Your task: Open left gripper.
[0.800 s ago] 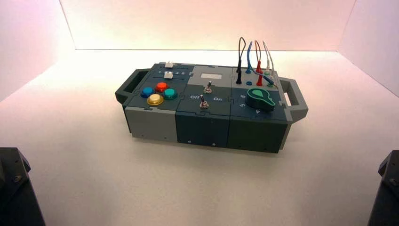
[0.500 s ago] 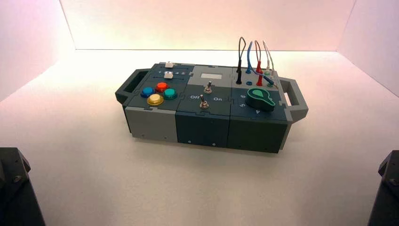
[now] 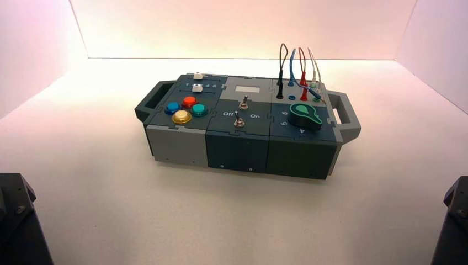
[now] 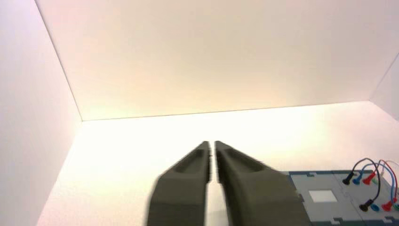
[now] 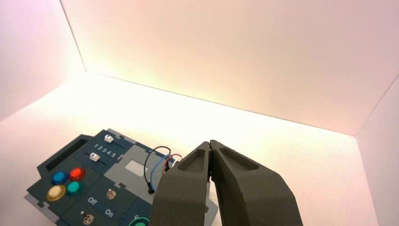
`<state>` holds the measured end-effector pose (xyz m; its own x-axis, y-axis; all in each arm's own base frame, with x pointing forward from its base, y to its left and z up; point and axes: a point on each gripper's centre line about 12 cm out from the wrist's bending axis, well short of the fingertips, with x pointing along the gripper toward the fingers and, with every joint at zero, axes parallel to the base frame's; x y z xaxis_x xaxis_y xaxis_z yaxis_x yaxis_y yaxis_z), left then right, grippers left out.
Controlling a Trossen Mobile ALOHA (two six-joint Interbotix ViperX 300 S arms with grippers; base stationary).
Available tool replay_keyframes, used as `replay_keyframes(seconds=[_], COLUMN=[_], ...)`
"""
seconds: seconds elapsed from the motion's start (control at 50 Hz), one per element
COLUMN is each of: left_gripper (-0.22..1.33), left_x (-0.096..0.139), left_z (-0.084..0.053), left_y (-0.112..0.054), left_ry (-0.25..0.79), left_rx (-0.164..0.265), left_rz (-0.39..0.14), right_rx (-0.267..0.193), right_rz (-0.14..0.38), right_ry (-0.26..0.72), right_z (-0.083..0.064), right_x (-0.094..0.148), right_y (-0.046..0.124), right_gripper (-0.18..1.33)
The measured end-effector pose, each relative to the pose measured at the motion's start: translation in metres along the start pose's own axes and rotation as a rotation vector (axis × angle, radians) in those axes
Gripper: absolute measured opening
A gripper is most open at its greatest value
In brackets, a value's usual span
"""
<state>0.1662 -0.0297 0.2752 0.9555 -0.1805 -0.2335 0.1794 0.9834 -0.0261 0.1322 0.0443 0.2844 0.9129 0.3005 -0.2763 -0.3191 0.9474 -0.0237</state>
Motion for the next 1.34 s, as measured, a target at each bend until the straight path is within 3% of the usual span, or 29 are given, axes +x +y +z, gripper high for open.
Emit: replay_keyframes(seconds=[0.02,0.06,0.72,1.34], left_gripper=[1.21,1.33,1.32,1.32], left_x=[0.000,0.000,0.001,0.012], left_z=[0.000,0.001,-0.001,-0.010], left_y=[0.000,0.000,0.000,0.000], left_ry=[-0.003,-0.005,0.006,0.078], left_rx=[0.000,0.005,0.015,0.046], left_rz=[0.000,0.001,0.001,-0.002], right_rx=[0.000,0.000,-0.001,0.013], right_rz=[0.000,0.000,0.001,0.006], right_ry=[0.003,0.008,0.034,0.051], right_z=[0.000,-0.001,-0.003,-0.005], right_x=[0.001,0.001,0.006,0.009], right_y=[0.000,0.000,0.000,0.001], right_gripper=[-0.15,-0.15,-0.15,-0.15])
